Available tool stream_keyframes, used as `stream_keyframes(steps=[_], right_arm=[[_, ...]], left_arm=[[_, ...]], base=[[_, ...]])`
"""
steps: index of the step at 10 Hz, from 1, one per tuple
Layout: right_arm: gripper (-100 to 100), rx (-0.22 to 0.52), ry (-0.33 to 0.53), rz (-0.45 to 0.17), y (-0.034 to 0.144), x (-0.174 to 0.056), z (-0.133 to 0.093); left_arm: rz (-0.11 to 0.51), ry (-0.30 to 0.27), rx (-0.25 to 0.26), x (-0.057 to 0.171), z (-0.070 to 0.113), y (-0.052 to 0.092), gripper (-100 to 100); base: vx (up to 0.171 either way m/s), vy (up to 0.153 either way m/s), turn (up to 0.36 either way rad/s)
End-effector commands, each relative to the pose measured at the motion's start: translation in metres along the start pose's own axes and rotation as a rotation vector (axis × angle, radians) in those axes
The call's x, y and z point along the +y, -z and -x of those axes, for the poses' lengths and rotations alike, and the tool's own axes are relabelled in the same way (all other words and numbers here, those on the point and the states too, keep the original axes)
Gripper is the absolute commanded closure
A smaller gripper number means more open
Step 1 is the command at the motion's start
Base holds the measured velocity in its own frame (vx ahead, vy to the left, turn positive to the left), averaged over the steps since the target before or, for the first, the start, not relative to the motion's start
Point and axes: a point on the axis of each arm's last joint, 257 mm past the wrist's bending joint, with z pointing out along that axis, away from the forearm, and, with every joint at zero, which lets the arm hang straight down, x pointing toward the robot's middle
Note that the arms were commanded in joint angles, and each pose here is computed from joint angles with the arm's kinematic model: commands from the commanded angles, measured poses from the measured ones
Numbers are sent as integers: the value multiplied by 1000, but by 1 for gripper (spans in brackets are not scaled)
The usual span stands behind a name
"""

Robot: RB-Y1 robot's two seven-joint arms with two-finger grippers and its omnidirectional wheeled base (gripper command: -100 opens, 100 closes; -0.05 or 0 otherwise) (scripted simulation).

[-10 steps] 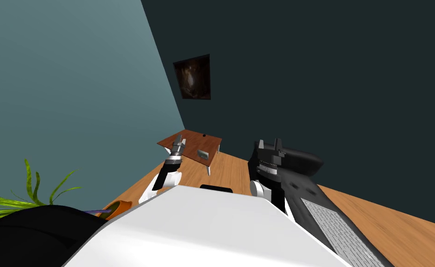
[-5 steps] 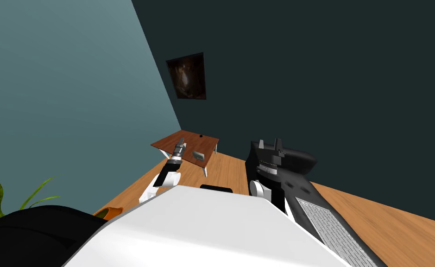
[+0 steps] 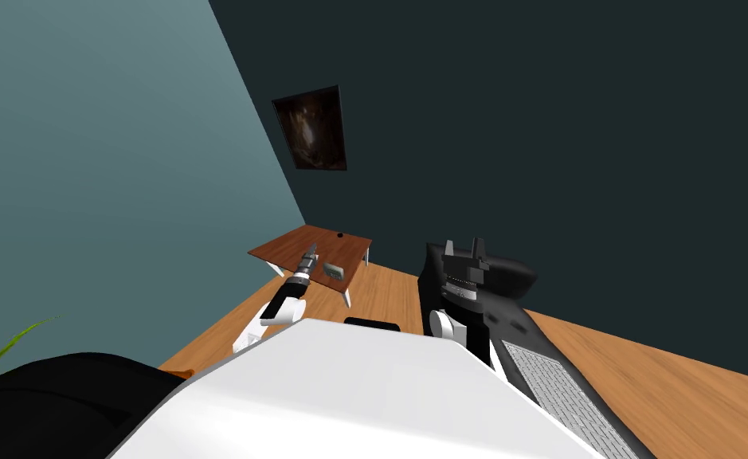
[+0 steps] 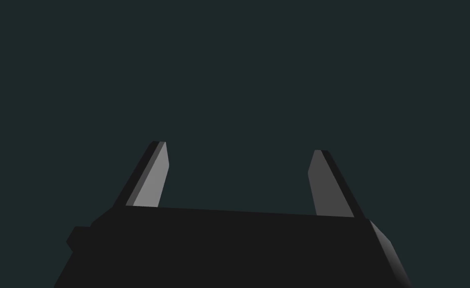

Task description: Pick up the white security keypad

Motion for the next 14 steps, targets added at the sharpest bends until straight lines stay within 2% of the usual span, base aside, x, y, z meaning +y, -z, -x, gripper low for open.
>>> stream_keyframes(steps=[1, 2, 3, 5, 6, 7, 8, 9, 10, 11, 12, 13, 14], right_arm=[[0, 0, 0, 0, 0, 0, 0], [0, 0, 0, 0, 0, 0, 0], [0, 0, 0, 0, 0, 0, 0], [0, 0, 0, 0, 0, 0, 0], [0, 0, 0, 0, 0, 0, 0], [0, 0, 0, 0, 0, 0, 0], [0, 0, 0, 0, 0, 0, 0], [0, 0, 0, 0, 0, 0, 0], [0, 0, 0, 0, 0, 0, 0], [0, 0, 0, 0, 0, 0, 0], [0, 0, 0, 0, 0, 0, 0], [0, 0, 0, 0, 0, 0, 0], [0, 0, 0, 0, 0, 0, 0]], left_arm=[[77, -9, 10, 27, -2, 2, -100], [137, -17, 19, 48, 1, 5, -100], [156, -17, 23, 54, 0, 6, -100], [283, -35, 41, 101, 6, 15, -100], [306, -34, 47, 106, 5, 17, -100], [373, -43, 58, 130, 8, 24, -100], [383, -43, 61, 133, 7, 25, -100], [447, -52, 72, 155, 12, 33, -100], [463, -51, 77, 159, 11, 35, -100], [529, -60, 91, 181, 15, 44, -100], [544, -60, 94, 185, 14, 46, -100], [609, -69, 109, 206, 18, 56, -100], [626, -68, 113, 211, 18, 59, -100]], base=[[69, -72, -30], [90, -98, -82], [72, -74, -24], [79, -72, -54], [81, -61, -19], [78, -54, -21], [62, -39, -30], [74, -38, -45], [62, -31, -21], [84, -35, -44], [79, -29, -21], [95, -24, -31], [73, -17, -24]])
